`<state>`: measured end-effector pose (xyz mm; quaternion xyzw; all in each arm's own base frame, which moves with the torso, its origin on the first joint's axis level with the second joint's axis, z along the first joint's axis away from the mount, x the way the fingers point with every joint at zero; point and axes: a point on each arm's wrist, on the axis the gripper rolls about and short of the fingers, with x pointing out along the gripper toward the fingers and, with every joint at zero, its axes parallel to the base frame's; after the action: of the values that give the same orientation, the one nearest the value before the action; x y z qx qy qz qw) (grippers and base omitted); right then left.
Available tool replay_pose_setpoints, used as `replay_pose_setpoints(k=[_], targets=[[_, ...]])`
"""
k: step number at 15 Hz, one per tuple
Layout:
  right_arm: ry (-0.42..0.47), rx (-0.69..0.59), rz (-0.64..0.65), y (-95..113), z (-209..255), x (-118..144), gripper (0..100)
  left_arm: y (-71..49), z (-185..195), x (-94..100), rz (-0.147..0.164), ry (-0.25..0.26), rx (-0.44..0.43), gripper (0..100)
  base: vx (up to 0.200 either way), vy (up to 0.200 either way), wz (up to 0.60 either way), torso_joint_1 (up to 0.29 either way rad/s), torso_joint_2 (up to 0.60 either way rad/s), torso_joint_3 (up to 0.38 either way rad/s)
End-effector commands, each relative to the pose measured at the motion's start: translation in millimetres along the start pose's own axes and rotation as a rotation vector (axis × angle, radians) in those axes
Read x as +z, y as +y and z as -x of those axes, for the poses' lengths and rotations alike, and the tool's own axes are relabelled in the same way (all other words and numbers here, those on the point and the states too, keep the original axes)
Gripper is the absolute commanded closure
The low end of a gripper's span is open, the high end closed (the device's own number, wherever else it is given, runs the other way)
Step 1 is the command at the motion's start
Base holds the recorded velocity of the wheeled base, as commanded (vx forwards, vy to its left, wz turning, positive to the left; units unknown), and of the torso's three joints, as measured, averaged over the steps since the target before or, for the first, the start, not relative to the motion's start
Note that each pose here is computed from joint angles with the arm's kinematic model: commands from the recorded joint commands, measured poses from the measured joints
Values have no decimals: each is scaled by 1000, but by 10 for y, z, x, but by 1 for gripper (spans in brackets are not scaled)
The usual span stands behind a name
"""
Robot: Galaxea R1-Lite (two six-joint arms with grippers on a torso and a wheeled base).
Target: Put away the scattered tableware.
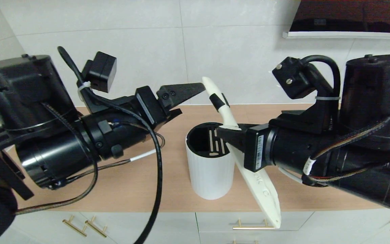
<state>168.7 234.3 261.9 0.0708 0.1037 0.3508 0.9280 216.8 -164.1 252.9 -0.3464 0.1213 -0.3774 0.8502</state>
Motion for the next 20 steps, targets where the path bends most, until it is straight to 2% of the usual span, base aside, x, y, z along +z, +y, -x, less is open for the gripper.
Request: replay_pose_setpoints(k=[1,4,11,12,20], targets=[[50,7,15,67,-141,-151,100,46,-123,-197,12,54,-3,0,0,0,0,0,0,0],[56,29,14,136,-163,-196,100,4,-134,-252,14,67,-22,0,0,0,0,0,0,0],[52,37,5,158,-166,-212,100,65,-198,-307,16,76,7,0,0,0,0,0,0,0],[52,37,5,162,-165,-213,100,66,-199,-300,16,71,9,100,0,0,0,0,0,0],[38,57,2,212,-89,-177,100,75,-211,-299,16,68,15,100,0,0,0,0,0,0]])
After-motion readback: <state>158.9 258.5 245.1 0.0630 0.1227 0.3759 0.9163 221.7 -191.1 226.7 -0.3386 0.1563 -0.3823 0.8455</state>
